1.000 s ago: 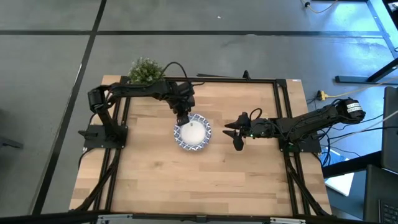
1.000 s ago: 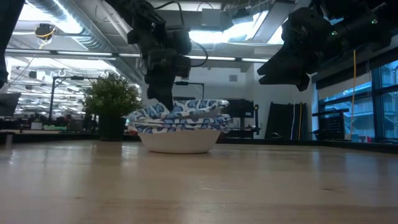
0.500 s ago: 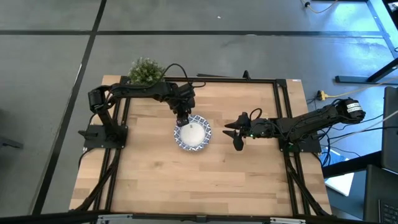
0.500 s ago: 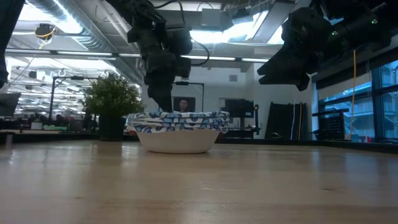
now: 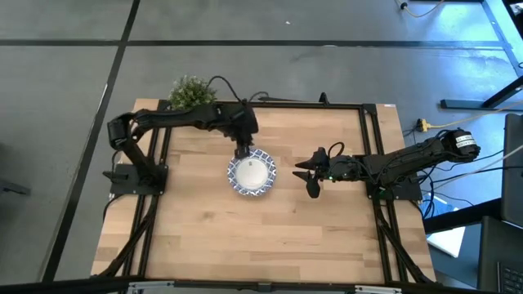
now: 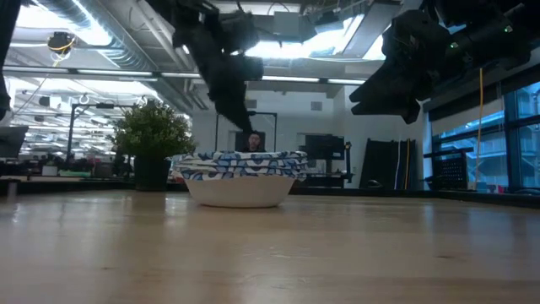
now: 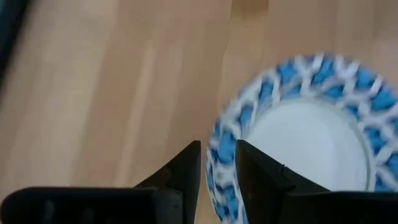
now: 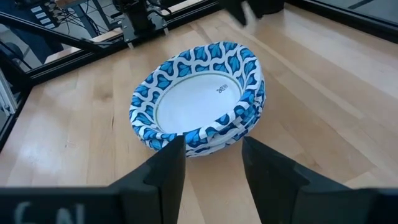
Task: Nest bowls inside each other
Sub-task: Return to Home Position
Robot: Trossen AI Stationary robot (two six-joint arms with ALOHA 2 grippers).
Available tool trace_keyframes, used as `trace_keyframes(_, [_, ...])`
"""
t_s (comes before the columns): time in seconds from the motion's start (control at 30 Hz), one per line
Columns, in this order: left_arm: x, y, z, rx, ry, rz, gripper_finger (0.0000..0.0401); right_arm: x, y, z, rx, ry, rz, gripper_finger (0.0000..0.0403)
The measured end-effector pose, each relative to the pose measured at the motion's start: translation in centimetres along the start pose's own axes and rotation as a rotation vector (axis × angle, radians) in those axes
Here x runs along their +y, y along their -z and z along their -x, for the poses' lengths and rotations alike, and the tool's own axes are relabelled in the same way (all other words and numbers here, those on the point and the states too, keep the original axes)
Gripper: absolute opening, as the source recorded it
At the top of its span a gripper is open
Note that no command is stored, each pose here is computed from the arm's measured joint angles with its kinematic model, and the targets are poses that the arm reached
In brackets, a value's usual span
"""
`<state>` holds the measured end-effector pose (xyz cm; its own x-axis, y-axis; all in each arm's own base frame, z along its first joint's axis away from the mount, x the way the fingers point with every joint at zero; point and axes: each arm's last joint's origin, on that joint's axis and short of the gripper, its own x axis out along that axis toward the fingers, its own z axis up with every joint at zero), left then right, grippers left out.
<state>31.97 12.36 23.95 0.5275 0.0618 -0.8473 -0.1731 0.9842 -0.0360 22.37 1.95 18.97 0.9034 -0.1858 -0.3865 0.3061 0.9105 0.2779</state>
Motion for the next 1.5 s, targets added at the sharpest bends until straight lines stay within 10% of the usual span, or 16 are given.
trace_keyframes(0.77, [-2.6,2.2,20.0,-0.632,-0.137,-0.063,0.0095,-0.6,-2.7,4.1,-0.167,0.058,0.079,0.016])
trace_keyframes(1.5, [-3.4,13.6,16.3,-0.787,-0.356,0.108,0.0095,-4.8,-3.4,8.5,-0.273,0.335,0.151,0.016])
